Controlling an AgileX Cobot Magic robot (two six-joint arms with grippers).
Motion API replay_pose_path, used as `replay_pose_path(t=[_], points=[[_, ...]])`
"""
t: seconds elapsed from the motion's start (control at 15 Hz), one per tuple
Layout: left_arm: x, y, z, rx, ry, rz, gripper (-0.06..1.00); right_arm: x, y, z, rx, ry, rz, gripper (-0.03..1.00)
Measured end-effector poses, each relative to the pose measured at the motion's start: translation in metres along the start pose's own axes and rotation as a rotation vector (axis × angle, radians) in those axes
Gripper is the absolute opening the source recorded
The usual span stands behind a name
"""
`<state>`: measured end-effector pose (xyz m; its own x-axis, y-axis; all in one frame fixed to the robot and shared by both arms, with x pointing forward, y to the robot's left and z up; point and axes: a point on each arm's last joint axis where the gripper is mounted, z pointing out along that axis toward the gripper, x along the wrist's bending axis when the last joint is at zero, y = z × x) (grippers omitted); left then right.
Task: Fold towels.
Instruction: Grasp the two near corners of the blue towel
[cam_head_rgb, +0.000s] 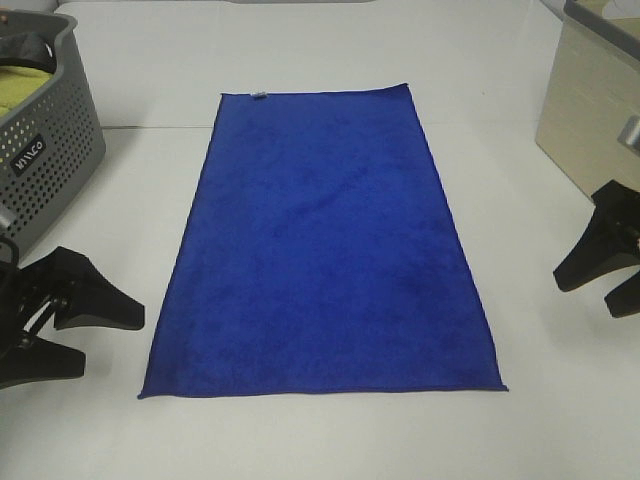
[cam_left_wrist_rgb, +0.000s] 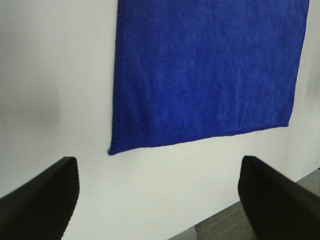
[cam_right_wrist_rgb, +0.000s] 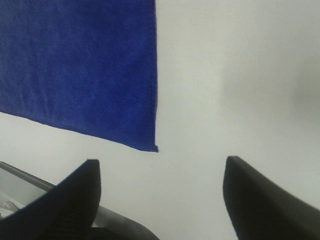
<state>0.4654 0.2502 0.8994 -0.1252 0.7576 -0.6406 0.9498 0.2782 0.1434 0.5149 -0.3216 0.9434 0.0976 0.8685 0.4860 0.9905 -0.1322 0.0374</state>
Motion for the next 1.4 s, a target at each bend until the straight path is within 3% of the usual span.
replay_pose_path(t=[0.33,0.53,0.8,1.0,1.2,1.4], points=[[0.01,0.004,0.019,-0.019,-0.039,-0.014,0.8,-0.014,0.004,0.031,0.079,0.059,0.041,0.69],[0.015,0.007,0.027,-0.008,-0.039,-0.027,0.79,-0.016,0.002,0.043,0.062,0.099,0.063,0.7],[0.009,0.013,0.044,0.034,-0.043,0.017,0.79,-0.024,0.005,0.06,0.066,0.091,0.074,0.7],[-0.001,0.014,0.056,0.057,-0.03,0.073,0.79,-0.01,0.003,0.08,0.113,0.081,0.018,0.7],[-0.013,0.016,0.068,0.076,-0.043,0.096,0.78,0.009,-0.002,0.101,0.173,0.128,0.019,0.69],[-0.022,0.014,0.079,0.111,-0.049,0.098,0.71,0.023,-0.005,0.115,0.196,0.149,0.025,0.6]])
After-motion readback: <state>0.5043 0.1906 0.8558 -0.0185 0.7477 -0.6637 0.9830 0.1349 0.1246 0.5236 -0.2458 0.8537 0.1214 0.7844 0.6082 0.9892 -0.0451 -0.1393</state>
